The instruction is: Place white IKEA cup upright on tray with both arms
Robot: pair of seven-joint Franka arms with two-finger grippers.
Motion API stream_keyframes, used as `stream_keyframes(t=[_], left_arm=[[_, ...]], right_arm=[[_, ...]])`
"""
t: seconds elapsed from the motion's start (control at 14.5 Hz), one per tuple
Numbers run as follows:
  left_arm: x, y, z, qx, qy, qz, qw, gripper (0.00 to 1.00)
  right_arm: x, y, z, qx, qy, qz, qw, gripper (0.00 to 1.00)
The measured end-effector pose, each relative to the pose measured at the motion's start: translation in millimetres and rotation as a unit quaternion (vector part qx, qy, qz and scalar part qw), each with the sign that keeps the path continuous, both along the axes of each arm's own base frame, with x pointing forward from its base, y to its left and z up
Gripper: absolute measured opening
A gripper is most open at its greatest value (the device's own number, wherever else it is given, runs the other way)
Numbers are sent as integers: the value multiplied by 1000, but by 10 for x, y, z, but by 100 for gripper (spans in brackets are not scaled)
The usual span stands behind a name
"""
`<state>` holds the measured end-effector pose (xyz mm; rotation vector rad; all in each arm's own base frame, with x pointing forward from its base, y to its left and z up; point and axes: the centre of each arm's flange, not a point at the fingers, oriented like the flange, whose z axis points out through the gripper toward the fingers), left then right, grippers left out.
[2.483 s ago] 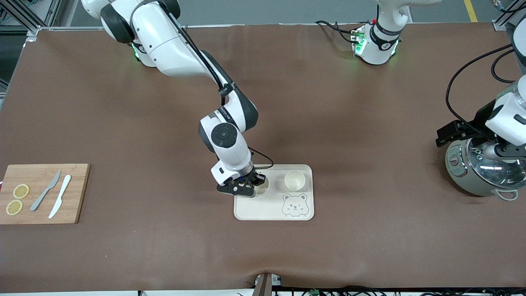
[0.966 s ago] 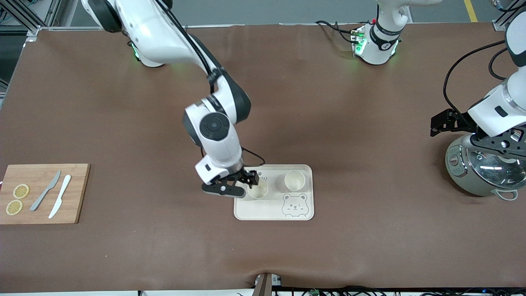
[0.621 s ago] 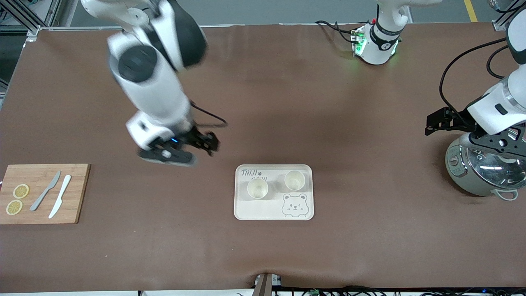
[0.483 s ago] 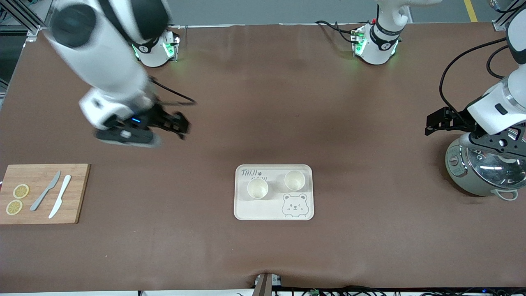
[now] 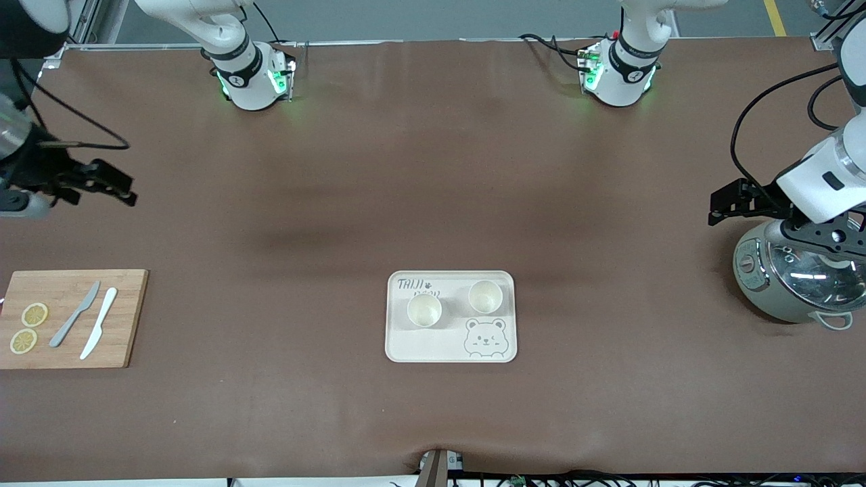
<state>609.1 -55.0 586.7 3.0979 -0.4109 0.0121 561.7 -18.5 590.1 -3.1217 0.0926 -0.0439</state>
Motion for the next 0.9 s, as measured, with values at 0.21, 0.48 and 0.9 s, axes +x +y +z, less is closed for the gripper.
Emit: stream_keyframes(t=[0.21,0.48,0.9], left_arm=[[0,3,0,2,0,0,1000,100],[0,3,0,2,0,0,1000,100],[0,3,0,2,0,0,1000,100]], right_arm=[[17,-33,-42,0,0,2,1000,100],[25,16,-41,-1,-3,6,1000,100],[60,-69,-96,-2,-4,9,1000,100]])
